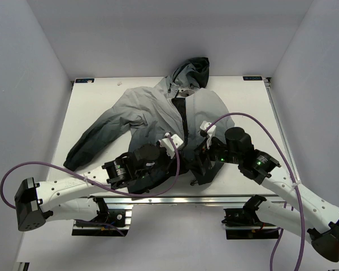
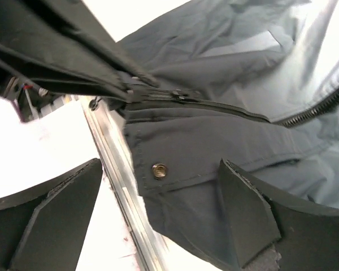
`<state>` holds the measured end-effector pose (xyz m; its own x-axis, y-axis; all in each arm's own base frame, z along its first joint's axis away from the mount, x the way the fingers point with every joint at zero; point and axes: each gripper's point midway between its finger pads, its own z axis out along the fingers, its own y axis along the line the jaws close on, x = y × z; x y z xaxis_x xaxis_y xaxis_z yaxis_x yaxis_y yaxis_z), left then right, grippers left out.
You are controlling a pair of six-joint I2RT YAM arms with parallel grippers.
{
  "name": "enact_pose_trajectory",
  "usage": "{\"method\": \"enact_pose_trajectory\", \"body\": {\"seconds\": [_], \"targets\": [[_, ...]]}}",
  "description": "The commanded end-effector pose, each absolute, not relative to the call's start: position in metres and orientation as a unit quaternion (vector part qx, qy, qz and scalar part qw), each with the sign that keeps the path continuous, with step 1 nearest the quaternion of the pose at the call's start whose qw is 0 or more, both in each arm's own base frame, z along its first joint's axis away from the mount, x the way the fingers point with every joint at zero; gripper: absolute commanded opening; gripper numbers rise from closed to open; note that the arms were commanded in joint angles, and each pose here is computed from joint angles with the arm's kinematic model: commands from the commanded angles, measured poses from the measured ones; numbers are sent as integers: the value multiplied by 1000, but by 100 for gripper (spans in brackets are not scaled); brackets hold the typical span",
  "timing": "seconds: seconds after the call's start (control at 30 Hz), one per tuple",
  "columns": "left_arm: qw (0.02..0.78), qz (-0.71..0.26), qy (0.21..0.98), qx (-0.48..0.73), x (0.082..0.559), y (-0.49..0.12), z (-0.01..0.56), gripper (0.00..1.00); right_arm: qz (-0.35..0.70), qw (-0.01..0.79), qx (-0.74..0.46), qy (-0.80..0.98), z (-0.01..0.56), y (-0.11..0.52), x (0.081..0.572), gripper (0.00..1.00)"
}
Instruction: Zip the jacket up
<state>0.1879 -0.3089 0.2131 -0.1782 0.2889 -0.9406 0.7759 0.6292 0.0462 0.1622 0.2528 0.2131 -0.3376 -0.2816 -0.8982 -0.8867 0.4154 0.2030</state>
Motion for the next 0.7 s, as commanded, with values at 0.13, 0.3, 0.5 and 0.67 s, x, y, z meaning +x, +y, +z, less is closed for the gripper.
{"method": "enact_pose_trajectory", "body": {"seconds": [0.13, 0.3, 0.5, 0.67], "targets": [[519, -233, 744, 350, 192, -320, 228, 0, 348, 449, -435, 698, 217, 263, 174, 89], [511, -265, 746, 334, 185, -324, 234, 0, 313, 435, -425, 730, 200, 263, 191, 35], [436, -276, 800, 305, 165, -312, 217, 47, 368, 389, -444, 719, 178, 272, 161, 0], [344, -270, 876, 203, 143, -288, 190, 74, 396, 354, -452, 717, 160, 266, 132, 0]]}}
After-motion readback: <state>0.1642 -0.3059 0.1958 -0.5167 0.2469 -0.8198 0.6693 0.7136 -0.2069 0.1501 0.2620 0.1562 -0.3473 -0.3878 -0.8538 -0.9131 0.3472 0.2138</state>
